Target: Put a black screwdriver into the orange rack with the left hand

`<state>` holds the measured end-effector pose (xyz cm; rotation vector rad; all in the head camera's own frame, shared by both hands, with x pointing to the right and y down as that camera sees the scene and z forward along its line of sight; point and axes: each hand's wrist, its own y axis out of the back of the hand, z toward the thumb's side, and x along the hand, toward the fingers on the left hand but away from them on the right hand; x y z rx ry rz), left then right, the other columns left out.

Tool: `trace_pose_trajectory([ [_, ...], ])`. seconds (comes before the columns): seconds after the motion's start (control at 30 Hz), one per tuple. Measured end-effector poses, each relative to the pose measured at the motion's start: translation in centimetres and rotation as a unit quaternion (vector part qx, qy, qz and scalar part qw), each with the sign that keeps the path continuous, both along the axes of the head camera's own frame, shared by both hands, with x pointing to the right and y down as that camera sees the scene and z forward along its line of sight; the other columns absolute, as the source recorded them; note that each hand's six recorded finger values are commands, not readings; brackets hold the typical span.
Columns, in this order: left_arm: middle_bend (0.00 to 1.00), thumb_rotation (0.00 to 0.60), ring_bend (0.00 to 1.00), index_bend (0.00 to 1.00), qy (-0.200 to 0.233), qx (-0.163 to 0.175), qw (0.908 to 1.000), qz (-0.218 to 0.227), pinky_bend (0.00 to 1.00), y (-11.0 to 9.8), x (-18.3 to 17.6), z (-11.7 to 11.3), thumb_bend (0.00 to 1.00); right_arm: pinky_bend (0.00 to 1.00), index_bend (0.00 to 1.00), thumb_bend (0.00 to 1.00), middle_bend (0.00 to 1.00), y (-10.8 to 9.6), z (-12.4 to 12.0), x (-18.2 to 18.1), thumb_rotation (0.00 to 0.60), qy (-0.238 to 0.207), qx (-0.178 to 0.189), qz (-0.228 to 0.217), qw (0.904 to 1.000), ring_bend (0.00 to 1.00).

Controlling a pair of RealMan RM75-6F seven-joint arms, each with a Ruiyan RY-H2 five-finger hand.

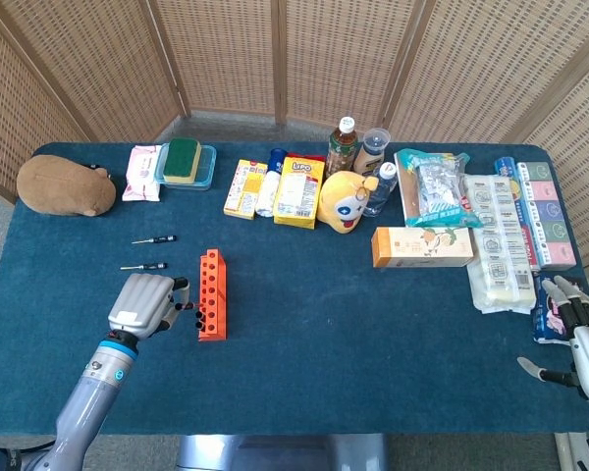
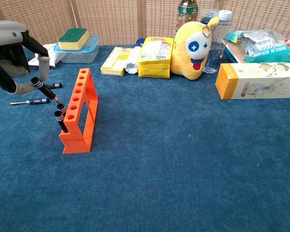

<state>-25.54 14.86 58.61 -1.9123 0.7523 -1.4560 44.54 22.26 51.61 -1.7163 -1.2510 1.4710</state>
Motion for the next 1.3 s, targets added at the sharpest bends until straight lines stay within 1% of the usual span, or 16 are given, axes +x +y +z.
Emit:
trace_pose_trajectory([
  [0.33, 1.0, 0.6, 1.0, 0.57, 0.003, -0.008, 1.0, 0.0, 1.0, 0.35, 0.09, 0.18, 0.37, 0.03, 0.0, 0.0, 0.03, 0.01, -0.05, -0.01, 0.6, 0.0, 0.001, 0.0, 1.0, 0.09],
  [0.53, 1.0, 0.6, 1.0, 0.57, 0.005, -0.006, 1.0, -0.002, 1.0, 0.22, 0.13, 0.03, 0.37, 0.03, 0.0, 0.0, 0.03, -0.01, -0.1, 0.07, 0.6, 0.0, 0.002, 0.001, 1.0, 0.09],
  [1.3, 1.0, 0.6, 1.0, 0.57, -0.005, -0.016, 0.9999, -0.002, 1.0, 0.47, 0.09, 0.61, 0.37, 0.03, 0.0, 0.0, 0.03, 0.05, -0.17, 0.07, 0.6, -0.003, 0.001, 0.003, 1.0, 0.09],
])
